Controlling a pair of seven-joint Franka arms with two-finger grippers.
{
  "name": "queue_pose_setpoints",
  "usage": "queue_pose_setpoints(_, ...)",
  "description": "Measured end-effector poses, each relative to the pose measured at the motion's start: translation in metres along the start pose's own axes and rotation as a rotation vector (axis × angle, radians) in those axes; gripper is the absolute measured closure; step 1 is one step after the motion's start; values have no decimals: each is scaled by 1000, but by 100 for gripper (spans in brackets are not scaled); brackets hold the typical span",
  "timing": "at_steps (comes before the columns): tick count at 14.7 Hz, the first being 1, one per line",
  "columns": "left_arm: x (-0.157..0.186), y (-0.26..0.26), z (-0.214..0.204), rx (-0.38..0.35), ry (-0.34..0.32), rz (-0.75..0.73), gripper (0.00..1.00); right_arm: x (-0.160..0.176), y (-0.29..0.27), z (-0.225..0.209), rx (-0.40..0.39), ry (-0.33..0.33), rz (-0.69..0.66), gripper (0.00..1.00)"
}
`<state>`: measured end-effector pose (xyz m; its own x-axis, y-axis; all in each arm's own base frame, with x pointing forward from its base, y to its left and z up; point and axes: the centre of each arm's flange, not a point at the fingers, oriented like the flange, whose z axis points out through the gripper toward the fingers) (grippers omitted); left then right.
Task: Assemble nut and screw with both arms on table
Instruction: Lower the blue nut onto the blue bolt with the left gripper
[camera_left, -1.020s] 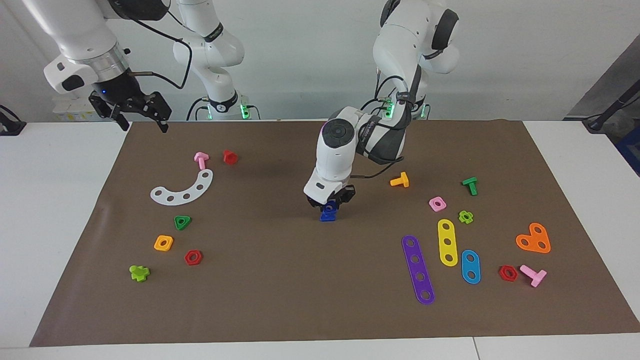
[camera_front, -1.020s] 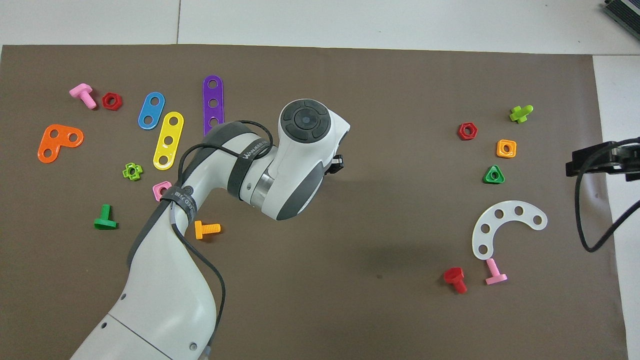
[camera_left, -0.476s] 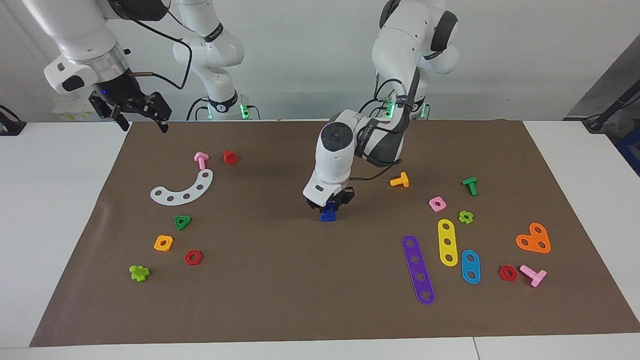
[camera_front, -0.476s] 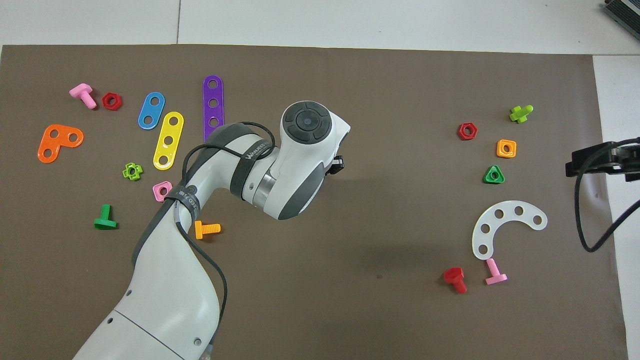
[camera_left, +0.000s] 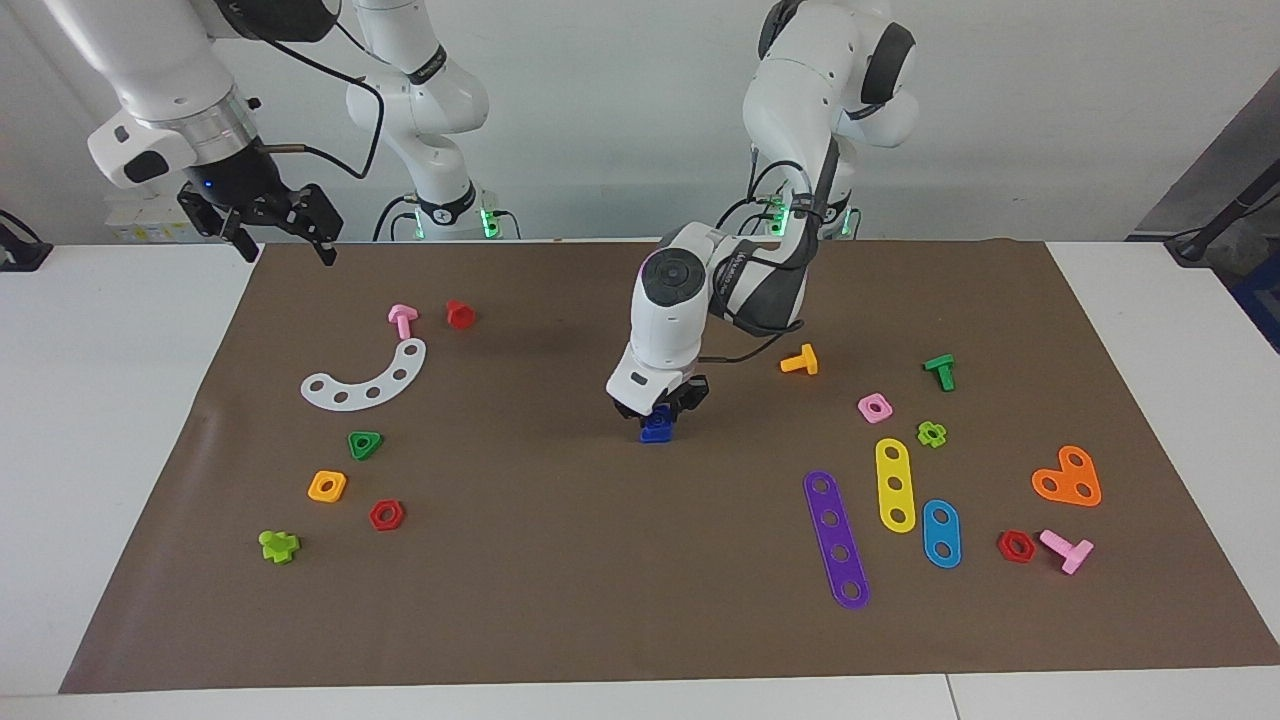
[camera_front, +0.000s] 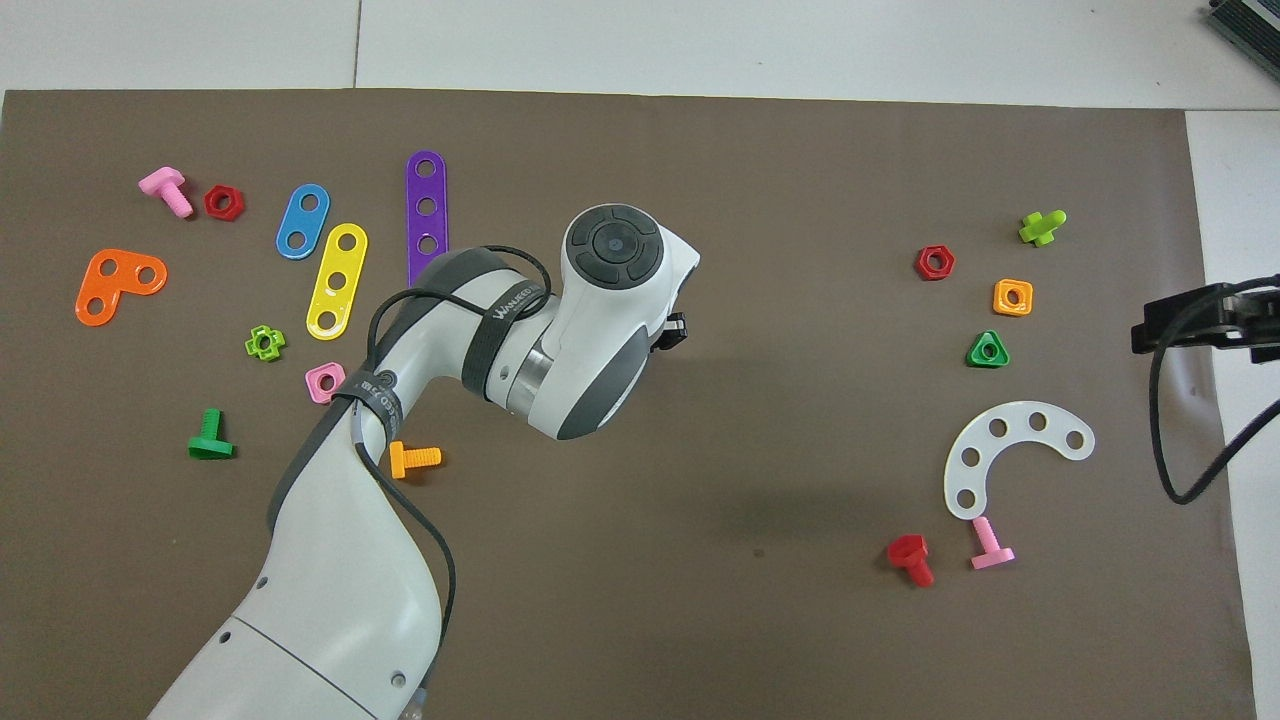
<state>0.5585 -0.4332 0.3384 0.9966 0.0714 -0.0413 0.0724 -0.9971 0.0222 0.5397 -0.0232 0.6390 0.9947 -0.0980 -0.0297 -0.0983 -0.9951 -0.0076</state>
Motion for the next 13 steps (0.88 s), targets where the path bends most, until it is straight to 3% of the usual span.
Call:
queue_pose_setpoints(9, 0, -1, 6, -3, 5, -2, 52, 0, 0, 0, 0, -1, 1, 0)
queue_pose_setpoints(11, 0, -1, 7, -6, 9, -3, 49, 0, 0, 0, 0, -1, 1, 0)
queue_pose_setpoints(13, 0, -2, 8, -6, 10, -4, 36, 0, 0, 0, 0, -1, 1, 0)
